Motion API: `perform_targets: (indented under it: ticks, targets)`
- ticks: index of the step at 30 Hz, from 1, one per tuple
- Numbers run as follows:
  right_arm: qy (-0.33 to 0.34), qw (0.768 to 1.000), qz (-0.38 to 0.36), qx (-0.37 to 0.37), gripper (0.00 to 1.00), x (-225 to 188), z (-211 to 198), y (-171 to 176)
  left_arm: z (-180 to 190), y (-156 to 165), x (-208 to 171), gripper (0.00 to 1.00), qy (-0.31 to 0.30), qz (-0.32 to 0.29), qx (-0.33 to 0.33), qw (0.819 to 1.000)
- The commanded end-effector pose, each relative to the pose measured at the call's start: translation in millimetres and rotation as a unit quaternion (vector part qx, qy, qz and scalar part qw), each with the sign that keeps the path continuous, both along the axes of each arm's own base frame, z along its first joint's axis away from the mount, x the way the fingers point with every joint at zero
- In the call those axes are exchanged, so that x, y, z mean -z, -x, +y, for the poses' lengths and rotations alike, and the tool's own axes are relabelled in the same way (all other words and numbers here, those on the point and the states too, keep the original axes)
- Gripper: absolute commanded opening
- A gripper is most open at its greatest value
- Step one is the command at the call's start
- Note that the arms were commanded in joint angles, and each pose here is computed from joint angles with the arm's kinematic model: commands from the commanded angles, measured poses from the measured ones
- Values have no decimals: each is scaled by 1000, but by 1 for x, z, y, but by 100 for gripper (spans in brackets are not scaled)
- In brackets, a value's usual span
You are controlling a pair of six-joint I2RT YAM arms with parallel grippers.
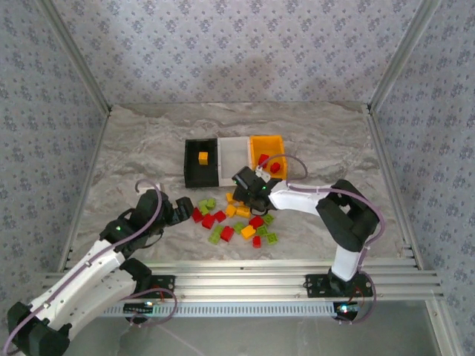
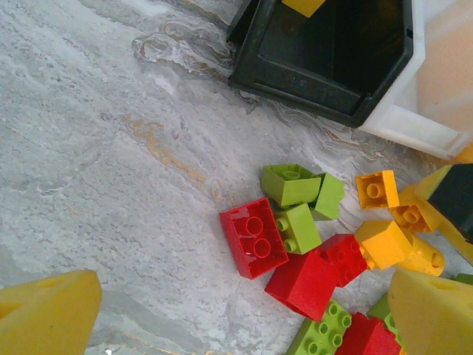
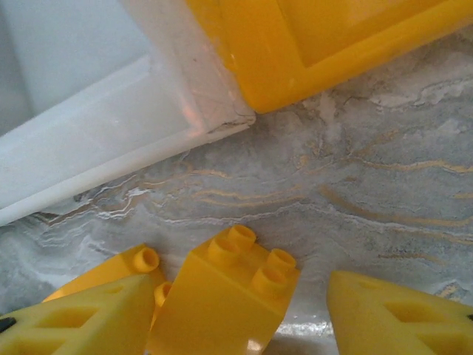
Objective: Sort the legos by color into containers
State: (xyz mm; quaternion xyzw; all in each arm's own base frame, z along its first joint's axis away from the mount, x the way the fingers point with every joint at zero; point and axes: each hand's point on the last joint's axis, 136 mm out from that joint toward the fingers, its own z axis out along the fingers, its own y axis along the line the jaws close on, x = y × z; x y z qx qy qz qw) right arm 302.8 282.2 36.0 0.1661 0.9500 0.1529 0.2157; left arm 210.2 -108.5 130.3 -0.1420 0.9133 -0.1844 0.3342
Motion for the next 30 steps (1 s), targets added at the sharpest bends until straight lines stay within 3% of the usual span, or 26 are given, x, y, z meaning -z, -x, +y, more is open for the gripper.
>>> perform_targets:
  ticks: [1, 7, 10, 14, 19, 24, 30]
  targets:
    - [28, 999, 16, 32, 58, 6, -11, 4, 6, 1, 4, 100, -3, 2, -15, 1000]
    - [39, 999, 19, 24, 34, 3, -23, 11, 5, 1, 4, 99, -4, 0, -8, 1000]
    - [42, 999, -4, -13, 28, -16, -23, 7, 6, 0, 3, 100, -8, -2, -8, 1000]
    - [28, 993, -50, -108, 26, -62, 1, 0, 10, 2, 2, 99, -14, -2, -13, 1000]
    - [-10, 968, -102, -231, 27, -115, 69, -13, 15, 5, 7, 99, -25, 6, -19, 999]
    - [-17, 949, -108, -294, 27, -114, 125, -37, 18, 9, 11, 100, -28, 18, -21, 999]
    - [10, 947, -114, -299, 31, -99, 157, -77, 19, 14, 19, 100, -26, 31, -21, 999]
